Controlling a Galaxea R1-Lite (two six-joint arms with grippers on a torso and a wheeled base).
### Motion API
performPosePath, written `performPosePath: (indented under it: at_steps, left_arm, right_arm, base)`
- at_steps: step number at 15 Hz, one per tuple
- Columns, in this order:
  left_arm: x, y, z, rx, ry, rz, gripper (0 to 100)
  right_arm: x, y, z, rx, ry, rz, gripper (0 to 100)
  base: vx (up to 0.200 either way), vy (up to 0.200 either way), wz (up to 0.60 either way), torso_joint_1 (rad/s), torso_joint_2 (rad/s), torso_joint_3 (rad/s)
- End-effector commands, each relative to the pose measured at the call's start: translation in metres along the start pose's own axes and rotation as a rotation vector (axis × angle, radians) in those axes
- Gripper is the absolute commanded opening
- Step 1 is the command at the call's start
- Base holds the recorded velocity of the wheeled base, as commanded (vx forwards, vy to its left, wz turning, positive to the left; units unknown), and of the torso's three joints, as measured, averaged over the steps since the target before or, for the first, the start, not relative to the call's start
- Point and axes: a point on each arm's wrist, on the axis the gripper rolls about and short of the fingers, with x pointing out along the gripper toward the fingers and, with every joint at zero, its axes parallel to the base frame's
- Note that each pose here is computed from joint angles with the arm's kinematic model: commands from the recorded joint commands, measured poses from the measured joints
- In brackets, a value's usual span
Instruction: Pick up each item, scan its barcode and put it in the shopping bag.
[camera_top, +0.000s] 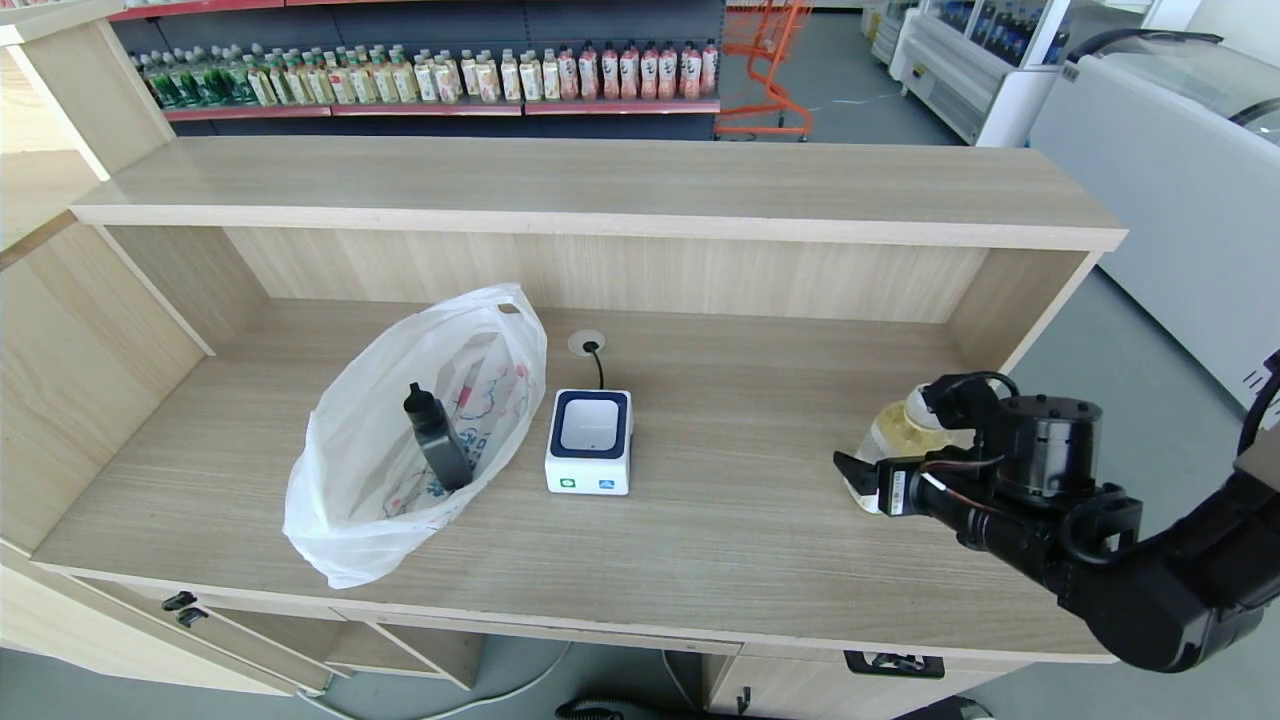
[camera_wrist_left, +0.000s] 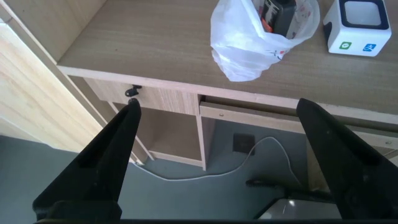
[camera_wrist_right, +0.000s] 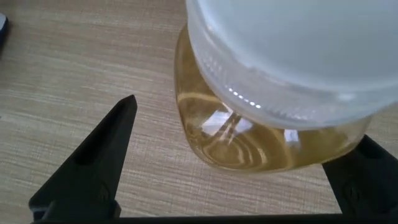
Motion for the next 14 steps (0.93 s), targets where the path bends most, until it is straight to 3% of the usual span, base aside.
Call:
performPosePath:
  at_steps: [1,6,7,14]
  left_arm:
    - [0.000,0.000,0.000,0.000,0.000,0.000,100]
    - [0.000,0.000,0.000,0.000,0.000,0.000,100]
    - [0.000,0.000,0.000,0.000,0.000,0.000,100]
    - [0.000,0.000,0.000,0.000,0.000,0.000,100]
  right_arm:
    - [0.007,0.003,-0.006,-0.015,0.012,0.009,100]
    - [0.019,0.009,0.003,-0.015,-0.032,0.048,100]
    - [0.021,0.009,0.004,-0.022,-0.040,0.048,0]
    - [0.029,0.011,0.002,-0.093,-0.036,0.051,0]
  base:
    - [0.000,0.000,0.00,0.000,0.00,0.000]
    - [0.000,0.000,0.00,0.000,0.00,0.000]
    - [0.000,0.000,0.00,0.000,0.00,0.000]
    - [0.000,0.000,0.00,0.000,0.00,0.000]
